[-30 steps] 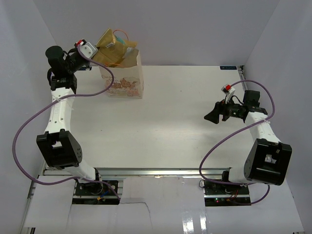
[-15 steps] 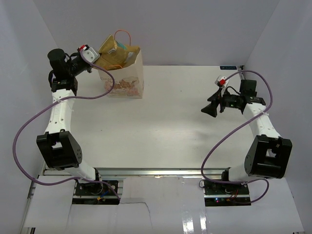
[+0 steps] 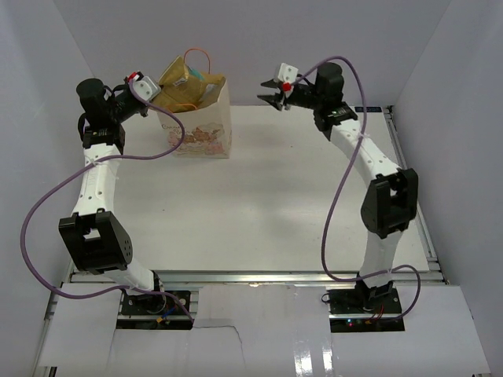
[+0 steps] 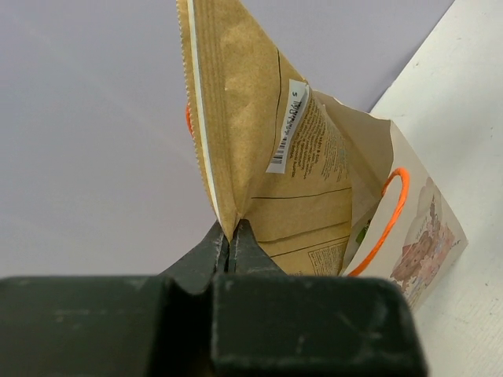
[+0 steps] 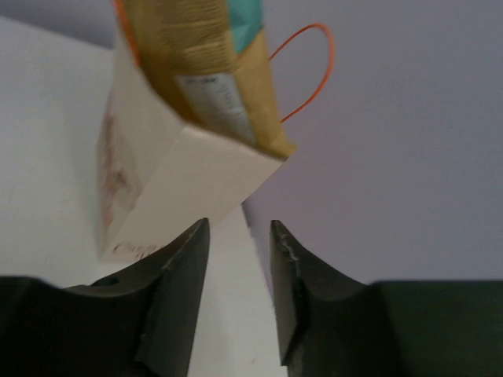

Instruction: Place the snacks into the paper bag

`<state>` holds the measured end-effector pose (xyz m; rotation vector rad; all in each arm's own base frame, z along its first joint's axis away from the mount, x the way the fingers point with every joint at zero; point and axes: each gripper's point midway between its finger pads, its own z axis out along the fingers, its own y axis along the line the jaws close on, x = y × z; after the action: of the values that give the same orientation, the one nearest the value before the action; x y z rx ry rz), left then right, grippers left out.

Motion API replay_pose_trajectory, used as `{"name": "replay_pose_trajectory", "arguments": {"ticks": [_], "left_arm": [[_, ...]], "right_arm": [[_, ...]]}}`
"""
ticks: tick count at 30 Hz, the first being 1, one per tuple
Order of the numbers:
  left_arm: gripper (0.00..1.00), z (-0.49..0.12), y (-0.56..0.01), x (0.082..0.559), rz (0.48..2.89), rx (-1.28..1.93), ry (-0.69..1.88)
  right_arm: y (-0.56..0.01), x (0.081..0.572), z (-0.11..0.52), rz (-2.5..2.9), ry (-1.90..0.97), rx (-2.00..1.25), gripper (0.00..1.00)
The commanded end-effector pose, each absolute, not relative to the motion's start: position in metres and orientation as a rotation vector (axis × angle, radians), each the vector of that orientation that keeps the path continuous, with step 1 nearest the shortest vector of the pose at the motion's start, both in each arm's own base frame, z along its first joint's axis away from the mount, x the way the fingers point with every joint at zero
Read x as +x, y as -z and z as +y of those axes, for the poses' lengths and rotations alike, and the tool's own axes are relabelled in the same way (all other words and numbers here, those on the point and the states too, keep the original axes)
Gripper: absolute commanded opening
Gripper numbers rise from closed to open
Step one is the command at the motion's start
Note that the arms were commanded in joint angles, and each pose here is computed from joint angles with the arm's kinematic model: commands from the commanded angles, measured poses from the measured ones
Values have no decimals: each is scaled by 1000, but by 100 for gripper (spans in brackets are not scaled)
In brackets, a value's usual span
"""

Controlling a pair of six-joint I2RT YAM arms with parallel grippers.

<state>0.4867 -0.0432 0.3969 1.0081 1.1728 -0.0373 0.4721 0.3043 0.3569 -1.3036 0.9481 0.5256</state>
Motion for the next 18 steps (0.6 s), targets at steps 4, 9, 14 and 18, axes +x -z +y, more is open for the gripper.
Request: {"name": "replay_pose_trajectory", "arguments": {"ticks": [4,9,14,18], "left_arm": [[0,-44,-444,468,1058,1010,-38],[0,-45,-447,463,1053,1012,-48],[0,-43,-445,461,1062,1012,-53],[0,-43,-450,462,1048,1011,-60]], "right_arm": [[-459,521,388,863,-378,-726,33],[-447,545,438,784,-347,-562,32],[-417,541,455,809,-355,-558,29],[-407,548,449,857,-390,-561,20]]}}
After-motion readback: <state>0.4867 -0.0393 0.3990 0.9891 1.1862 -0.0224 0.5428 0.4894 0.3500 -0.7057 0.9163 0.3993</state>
